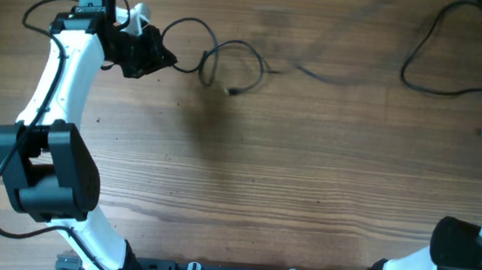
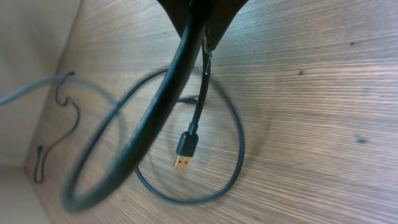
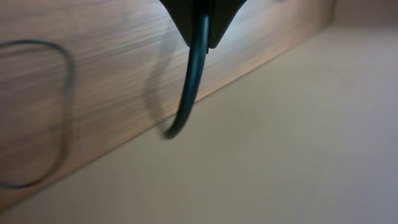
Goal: Untangle cables
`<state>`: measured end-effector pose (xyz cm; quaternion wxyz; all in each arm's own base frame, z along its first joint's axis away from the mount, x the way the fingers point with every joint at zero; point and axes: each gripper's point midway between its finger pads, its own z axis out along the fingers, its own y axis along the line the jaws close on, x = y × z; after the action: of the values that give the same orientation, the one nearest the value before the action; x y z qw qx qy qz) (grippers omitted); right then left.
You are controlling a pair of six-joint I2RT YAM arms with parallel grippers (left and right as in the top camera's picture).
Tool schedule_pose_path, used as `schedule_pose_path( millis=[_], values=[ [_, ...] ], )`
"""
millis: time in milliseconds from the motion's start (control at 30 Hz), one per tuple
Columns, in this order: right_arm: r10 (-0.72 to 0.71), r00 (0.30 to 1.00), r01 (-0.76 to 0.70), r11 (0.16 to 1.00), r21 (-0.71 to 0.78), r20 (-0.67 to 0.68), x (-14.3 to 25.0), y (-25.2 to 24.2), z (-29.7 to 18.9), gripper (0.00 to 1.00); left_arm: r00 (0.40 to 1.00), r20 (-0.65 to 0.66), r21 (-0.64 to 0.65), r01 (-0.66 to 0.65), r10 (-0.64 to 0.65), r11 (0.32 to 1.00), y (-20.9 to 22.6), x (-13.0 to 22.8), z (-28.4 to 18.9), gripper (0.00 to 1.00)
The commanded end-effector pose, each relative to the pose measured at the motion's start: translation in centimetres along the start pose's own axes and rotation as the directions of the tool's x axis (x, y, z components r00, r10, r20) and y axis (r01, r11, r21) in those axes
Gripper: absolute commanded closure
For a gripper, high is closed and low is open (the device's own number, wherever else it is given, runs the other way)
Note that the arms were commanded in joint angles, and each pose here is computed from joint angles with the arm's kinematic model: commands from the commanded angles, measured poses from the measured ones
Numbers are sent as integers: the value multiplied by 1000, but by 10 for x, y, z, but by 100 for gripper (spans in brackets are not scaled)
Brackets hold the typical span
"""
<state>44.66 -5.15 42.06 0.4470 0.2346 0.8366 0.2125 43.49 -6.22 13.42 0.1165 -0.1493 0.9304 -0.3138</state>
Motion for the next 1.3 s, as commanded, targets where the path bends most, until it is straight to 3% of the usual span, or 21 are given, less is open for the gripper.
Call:
schedule_pose_path(
  millis=[0,67,200,333,400,433,467,500,633,800,867,900,933,1000,1167,1267],
  values=[
    [45,993,-55,994,95,105,-28,-38,-27,96,999,25,-71,36,-34,997,9,-1,-5,96],
    [67,987,-88,986,139,148,-42,-63,-38,96,995,52,-155,97,-90,983,25,-2,-7,96],
    [16,974,-49,988,143,227,-68,-79,-54,96,995,36,-160,99,-95,982,24,3,-6,96],
    [-64,970,115,971,-209,234,-74,-18,-96,96,998,15,-159,62,-60,985,12,10,3,96],
    [-159,953,258,872,-416,259,-67,27,-137,96,999,10,-162,52,-51,985,9,12,6,96],
    [-219,934,340,781,-523,281,-59,53,-168,96,999,10,-169,48,-47,984,8,12,7,96],
    [-271,909,411,706,-576,316,-53,72,-203,96,999,9,-178,43,-42,983,8,13,8,96],
    [-278,901,427,697,-576,333,-53,76,-217,96,999,7,-178,40,-40,983,7,14,8,96],
    [-202,893,386,803,-453,402,-80,41,-245,96,999,3,-177,35,-34,984,5,15,9,96],
    [12,940,119,925,-360,342,-106,-45,-198,95,999,2,-177,36,-36,983,5,15,9,96],
    [70,925,29,967,-253,373,-115,-75,-186,95,999,-1,-180,38,-39,983,6,17,9,96],
    [99,895,-63,993,-98,434,-122,-109,-183,95,999,-2,-179,38,-39,983,6,17,9,96],
    [112,855,-174,982,76,507,-125,-145,-190,96,999,-2,-179,38,-39,983,6,17,9,96],
    [114,826,-275,937,218,552,-124,-180,-196,96,999,-1,-180,38,-39,983,6,17,9,96],
    [201,842,-392,866,311,501,-113,-237,-163,96,999,-4,-209,40,-42,977,11,18,8,96],
    [341,875,-457,816,355,344,-84,-291,-89,95,999,-3,-208,40,-41,977,11,18,8,96]
  ],
)
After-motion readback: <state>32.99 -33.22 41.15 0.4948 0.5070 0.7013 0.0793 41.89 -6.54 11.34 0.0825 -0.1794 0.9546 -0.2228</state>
